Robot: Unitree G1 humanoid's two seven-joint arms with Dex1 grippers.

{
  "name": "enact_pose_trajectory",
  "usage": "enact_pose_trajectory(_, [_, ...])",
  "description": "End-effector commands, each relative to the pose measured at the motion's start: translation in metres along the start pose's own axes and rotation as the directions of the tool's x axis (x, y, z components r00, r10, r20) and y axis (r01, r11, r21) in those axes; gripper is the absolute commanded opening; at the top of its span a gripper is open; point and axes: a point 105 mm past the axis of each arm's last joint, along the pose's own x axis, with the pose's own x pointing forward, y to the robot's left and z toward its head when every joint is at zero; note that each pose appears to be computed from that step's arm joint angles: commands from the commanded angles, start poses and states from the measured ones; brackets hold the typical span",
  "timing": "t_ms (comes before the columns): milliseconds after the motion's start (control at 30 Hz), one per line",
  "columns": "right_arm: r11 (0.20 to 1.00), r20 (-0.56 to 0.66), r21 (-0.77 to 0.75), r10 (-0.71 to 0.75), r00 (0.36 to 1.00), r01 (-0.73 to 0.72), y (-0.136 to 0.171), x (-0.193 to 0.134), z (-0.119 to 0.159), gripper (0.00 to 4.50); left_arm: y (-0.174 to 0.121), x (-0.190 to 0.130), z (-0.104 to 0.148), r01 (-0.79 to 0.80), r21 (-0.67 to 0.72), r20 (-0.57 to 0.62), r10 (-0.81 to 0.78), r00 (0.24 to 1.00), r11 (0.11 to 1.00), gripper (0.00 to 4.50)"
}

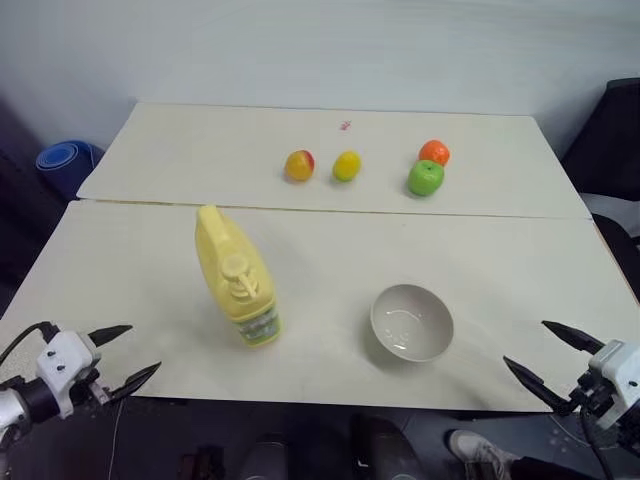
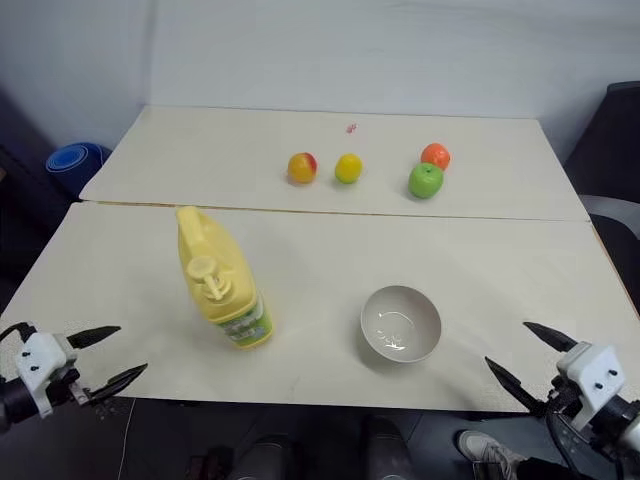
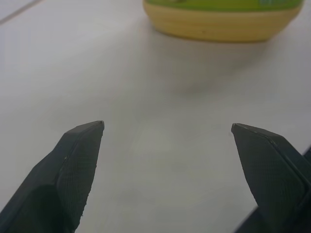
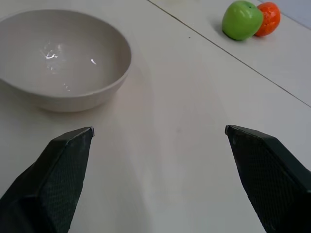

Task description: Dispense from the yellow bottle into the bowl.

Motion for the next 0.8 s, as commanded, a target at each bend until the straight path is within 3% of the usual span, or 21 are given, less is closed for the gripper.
enact_pose_trajectory(33, [0.997,0.027,-0.052,0.055,0.998,-0.053,0.003,0.001,0.011,4.5,-0.009,0.006,0.012,0.05,-0.009,0.046,-0.049,0.998,0.999,4.47])
enact_pose_trajectory(233, [0.955,0.105,-0.103,0.288,0.952,-0.278,0.04,0.02,0.047,4.5,-0.035,0.011,0.05,0.3,-0.059,0.153,-0.288,0.945,0.952,4.47])
enact_pose_trajectory(367, [0.892,0.067,-0.071,0.452,0.89,-0.447,0.072,0.043,0.06,4.5,-0.068,0.006,0.079,0.531,-0.016,0.136,-0.525,0.84,0.847,4.47])
enact_pose_trajectory(533, [0.874,-0.078,-0.016,0.484,0.872,-0.486,0.089,0.071,0.039,4.5,-0.078,0.019,0.117,0.557,0.08,0.208,-0.56,0.802,0.827,4.47])
enact_pose_trajectory(800, [0.873,-0.189,-0.149,0.437,0.88,-0.465,0.096,0.108,0.005,4.5,-0.082,0.019,0.136,0.587,0.035,0.253,-0.575,0.778,0.809,4.47])
